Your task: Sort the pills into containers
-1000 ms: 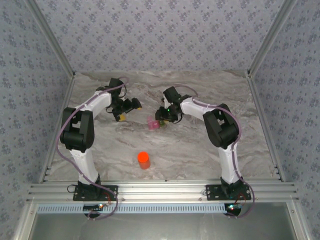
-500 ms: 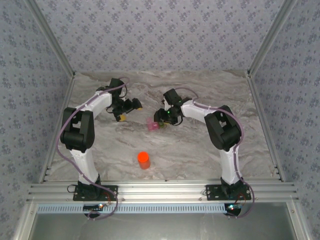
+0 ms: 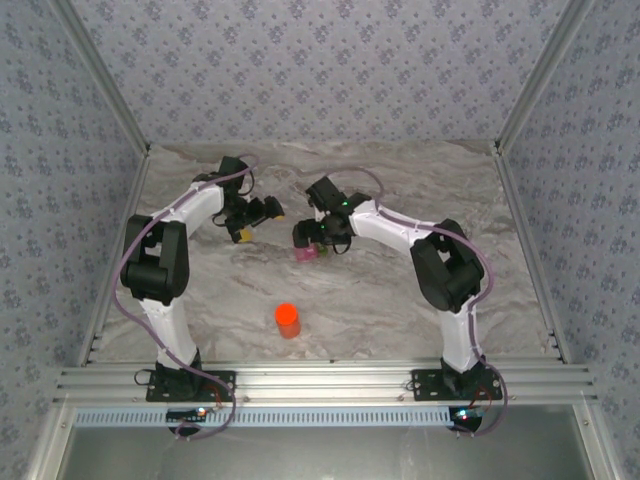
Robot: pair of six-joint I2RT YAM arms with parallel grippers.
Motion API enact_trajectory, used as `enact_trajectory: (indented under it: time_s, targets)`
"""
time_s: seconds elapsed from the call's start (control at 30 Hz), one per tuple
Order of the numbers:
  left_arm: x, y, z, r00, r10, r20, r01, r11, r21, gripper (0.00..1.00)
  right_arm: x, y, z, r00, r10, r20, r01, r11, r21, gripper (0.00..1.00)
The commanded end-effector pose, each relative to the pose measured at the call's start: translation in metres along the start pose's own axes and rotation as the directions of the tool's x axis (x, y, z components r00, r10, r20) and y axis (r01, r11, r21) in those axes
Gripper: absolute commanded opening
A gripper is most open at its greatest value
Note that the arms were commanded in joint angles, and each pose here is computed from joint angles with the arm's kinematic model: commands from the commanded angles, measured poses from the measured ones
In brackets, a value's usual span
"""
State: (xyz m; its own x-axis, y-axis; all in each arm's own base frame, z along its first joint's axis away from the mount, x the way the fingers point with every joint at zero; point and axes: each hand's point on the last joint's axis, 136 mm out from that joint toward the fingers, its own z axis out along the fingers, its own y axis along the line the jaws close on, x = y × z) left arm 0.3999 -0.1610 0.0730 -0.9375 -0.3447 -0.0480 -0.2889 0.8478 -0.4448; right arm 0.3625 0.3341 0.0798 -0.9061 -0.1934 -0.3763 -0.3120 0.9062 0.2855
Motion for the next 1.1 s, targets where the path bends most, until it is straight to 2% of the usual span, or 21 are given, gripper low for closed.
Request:
enact_trajectory:
  time_s: [0.0,0.23,0.37,0.6,1.07]
  targets:
    - [-0.008,-0.012,-0.012,0.999,0.011,0.034,-0.012,1.0,0.023,1.0,0.004,-0.008,0.0,0.996,-0.085,-0.04,0.09,0.986,0.138,1.0]
    - [-0.013,-0.008,-0.017,0.999,0.001,0.047,-0.002,1.0,0.023,1.0,0.011,-0.002,0.009,0.978,-0.176,-0.11,0.199,0.947,0.253,1.0]
    - [-0.019,-0.002,-0.022,0.998,-0.008,0.065,0.007,1.0,0.017,1.0,0.014,-0.008,0.016,0.975,-0.178,-0.129,0.209,0.933,0.291,1.0]
    - [-0.027,0.01,-0.032,0.995,-0.042,0.092,0.041,0.999,0.018,1.0,0.014,-0.006,0.03,0.975,-0.17,-0.145,0.205,0.937,0.284,1.0]
    - [-0.023,0.014,-0.028,0.996,-0.054,0.07,0.053,0.998,0.017,1.0,0.017,-0.003,0.037,0.98,-0.135,-0.148,0.171,0.95,0.262,1.0]
